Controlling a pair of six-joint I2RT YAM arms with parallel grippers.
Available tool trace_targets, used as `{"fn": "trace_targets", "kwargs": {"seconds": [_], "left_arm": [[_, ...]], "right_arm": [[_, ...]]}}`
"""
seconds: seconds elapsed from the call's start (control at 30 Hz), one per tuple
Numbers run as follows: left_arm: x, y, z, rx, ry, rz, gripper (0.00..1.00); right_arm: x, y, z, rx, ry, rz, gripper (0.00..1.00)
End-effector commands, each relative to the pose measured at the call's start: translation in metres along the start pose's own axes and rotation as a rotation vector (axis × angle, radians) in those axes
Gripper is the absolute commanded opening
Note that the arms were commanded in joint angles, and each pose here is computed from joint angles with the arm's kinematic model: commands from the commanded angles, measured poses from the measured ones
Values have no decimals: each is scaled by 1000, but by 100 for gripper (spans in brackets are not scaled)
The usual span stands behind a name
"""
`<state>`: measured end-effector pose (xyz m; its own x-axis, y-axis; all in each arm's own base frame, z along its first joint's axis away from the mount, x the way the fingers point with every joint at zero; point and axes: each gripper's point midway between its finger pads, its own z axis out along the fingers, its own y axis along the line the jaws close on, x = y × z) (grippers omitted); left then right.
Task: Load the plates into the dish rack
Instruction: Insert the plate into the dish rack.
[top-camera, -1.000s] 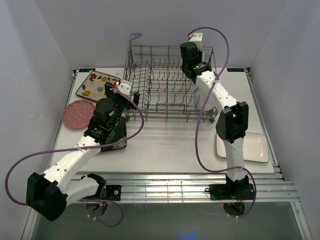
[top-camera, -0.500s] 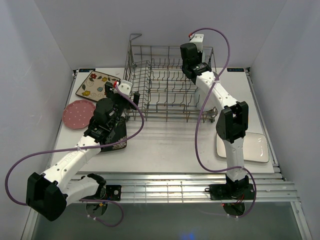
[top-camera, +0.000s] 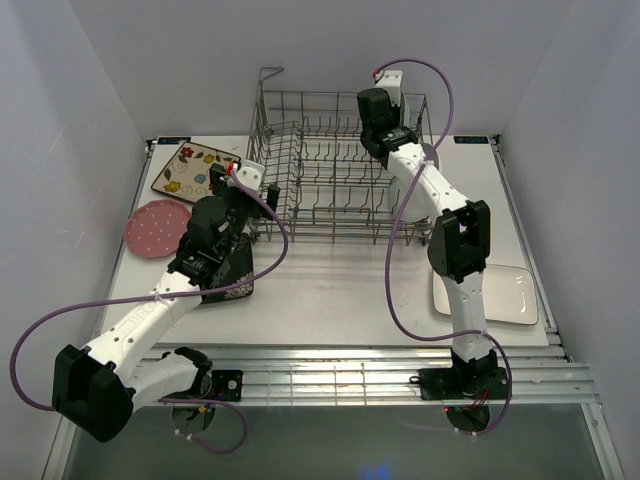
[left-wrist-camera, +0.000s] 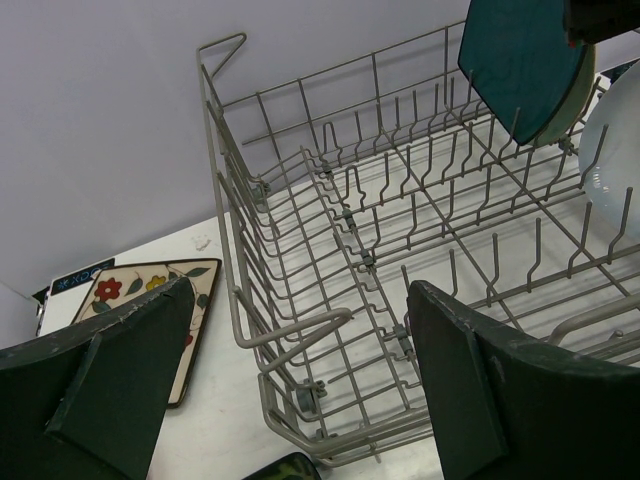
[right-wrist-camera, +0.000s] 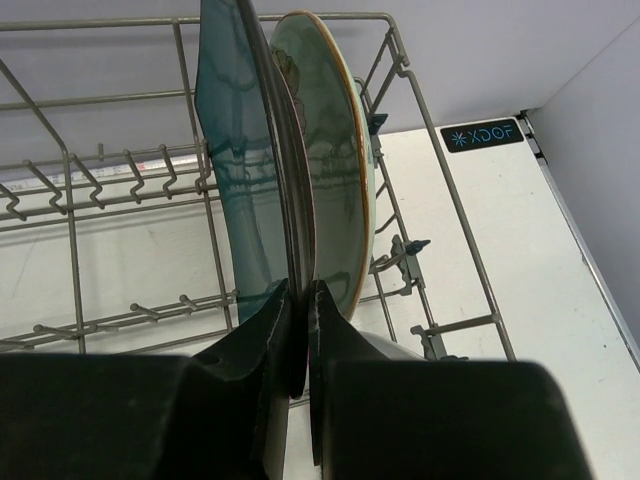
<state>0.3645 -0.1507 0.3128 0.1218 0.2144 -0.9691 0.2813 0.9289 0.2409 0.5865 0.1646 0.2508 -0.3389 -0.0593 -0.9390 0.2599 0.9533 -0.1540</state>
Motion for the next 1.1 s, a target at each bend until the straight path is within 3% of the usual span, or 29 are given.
{"fn": "trace_targets", "kwargs": {"seconds": [0.0,0.63,1.07], "left_arm": [[-9,4,-3,-15,-30,-6,98],[-9,4,-1,-17,-27,-4,98],[-9,4,-2,-15,-29,-3,98]], "right_arm": [[-65,-5,-10,-8,-157,133,8],[-41,21,1,-99,-79,38,8],[-65,5,-34,-129,-74,30,8]]}}
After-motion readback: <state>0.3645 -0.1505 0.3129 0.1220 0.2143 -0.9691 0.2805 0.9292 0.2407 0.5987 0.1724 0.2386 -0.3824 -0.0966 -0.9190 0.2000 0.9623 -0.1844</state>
